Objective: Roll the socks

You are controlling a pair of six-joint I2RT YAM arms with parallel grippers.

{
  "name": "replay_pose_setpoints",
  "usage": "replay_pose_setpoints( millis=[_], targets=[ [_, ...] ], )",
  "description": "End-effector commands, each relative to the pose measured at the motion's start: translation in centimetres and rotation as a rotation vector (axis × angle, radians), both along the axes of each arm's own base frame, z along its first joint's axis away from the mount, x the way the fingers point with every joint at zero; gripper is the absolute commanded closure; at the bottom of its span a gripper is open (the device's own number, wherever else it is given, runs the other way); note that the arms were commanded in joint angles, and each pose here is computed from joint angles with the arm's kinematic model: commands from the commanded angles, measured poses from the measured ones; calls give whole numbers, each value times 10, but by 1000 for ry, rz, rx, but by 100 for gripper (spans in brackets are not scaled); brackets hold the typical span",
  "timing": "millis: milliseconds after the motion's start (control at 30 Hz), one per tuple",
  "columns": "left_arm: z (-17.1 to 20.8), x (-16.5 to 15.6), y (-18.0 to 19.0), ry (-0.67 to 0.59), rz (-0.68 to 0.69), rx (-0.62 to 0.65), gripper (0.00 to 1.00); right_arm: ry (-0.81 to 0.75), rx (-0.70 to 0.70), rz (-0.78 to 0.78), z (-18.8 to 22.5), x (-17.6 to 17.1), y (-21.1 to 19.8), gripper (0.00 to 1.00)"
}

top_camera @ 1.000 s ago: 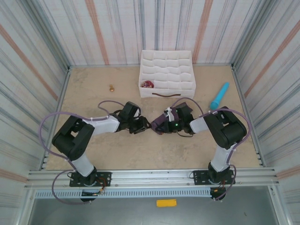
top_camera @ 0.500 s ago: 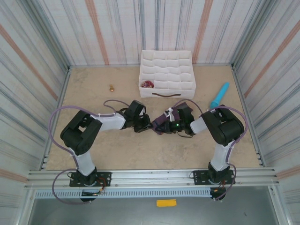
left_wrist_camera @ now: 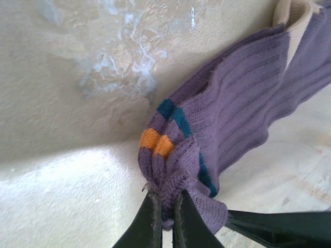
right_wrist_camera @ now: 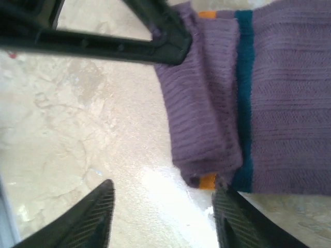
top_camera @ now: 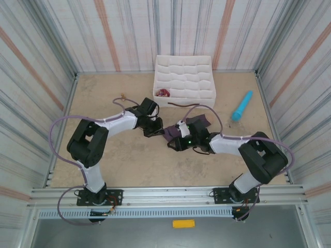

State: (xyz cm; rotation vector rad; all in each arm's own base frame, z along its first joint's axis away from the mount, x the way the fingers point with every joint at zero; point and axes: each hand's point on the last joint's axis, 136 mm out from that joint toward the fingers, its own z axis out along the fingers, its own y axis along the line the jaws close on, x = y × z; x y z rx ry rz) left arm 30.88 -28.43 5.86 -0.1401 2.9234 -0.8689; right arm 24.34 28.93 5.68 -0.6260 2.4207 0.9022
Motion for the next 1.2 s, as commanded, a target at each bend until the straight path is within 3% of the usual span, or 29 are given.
replay_pose_setpoints(
  millis=[0, 233, 567, 700, 833, 900, 967, 1067, 1167],
  targets=[
    [5, -16, 1, 58, -71, 16, 100, -252, -254, -56, 6, 10, -19, 41],
    [9, -19, 0, 81, -90, -5, 100, -620, -484, -65, 23, 7, -4, 32],
    [8, -23, 2, 88, -96, -9, 100, -848, -725, -59, 15, 20, 23, 39],
    [8, -25, 2, 87, -98, -12, 100, -856, -759, -65, 11, 25, 27, 52],
    [11, -24, 5, 74, -93, -27, 100, -833, -782, -79, 6, 25, 20, 82],
    [13, -22, 10, 59, -77, -35, 100, -792, -763, -68, 0, 23, 17, 90],
    [17, -18, 15, 37, -56, -54, 88, -731, -707, -22, -9, 16, 19, 95],
    [24, -14, 20, 5, -30, -97, 59, -596, -594, 49, -20, 8, 22, 100],
    [31, -12, 26, -31, -10, -103, 45, -399, -455, 94, -29, 4, 21, 100]
  ],
)
